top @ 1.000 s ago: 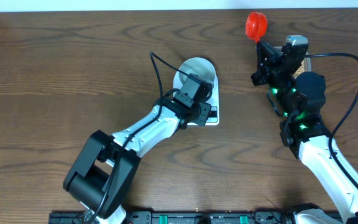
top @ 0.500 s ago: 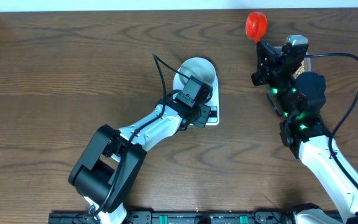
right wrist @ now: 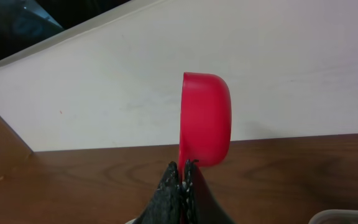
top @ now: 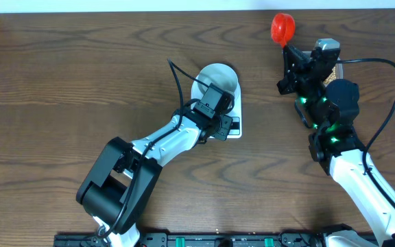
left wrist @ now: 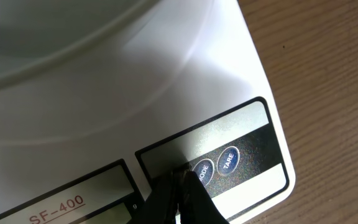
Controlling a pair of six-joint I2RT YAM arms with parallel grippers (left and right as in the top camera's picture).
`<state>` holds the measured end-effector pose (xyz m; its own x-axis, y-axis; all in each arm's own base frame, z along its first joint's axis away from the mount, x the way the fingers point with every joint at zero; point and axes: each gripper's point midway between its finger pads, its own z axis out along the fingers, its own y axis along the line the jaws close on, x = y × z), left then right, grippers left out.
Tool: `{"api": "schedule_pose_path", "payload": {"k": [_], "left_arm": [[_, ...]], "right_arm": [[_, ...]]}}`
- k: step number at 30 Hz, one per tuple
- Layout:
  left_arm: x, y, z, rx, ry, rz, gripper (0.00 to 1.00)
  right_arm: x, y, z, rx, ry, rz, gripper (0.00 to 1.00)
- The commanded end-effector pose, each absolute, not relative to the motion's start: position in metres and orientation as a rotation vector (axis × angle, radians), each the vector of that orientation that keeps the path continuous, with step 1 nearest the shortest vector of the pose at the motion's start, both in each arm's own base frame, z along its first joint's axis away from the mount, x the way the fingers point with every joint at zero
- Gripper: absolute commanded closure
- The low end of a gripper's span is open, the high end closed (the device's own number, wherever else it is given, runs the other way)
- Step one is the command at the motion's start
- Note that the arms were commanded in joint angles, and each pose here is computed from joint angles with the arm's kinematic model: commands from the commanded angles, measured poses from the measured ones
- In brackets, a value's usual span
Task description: Scoop item into bowl and weigh 50g on scale
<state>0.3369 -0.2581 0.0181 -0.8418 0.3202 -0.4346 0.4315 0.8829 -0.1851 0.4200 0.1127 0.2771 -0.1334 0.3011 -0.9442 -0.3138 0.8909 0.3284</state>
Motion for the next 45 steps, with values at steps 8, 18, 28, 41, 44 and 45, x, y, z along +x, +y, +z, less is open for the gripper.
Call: {"api": "schedule_pose_path", "payload": {"k": [8,18,28,41,44,45], "left_arm": [[0.319,-0.245,-0.012,0.512,2.781,-0.344,0.93],[0.327,-0.249,-0.011,0.506,2.744,-0.36,0.93],[0.332,-0.241,-0.015,0.484,2.747,-0.314,0.93],[0.334,-0.242,0.075,0.465,2.614,-0.381,0.93],[0.337,-0.24,0.105,0.445,2.539,-0.399,0.93],[0.34,-0.236,0.113,0.428,2.517,-0.376,0.93]], "right_arm": [[0.424,0.108,0.289,-0.007,1.592,0.508,0.99],[0.424,0.108,0.289,-0.008,1.592,0.508,0.99],[0.424,0.108,0.289,-0.008,1.592,0.508,0.99],[0.427,0.094,0.315,0.055,1.487,0.453,0.99],[0.431,0.087,0.329,0.087,1.455,0.427,0.99],[0.432,0.086,0.336,0.09,1.442,0.423,0.99]]}}
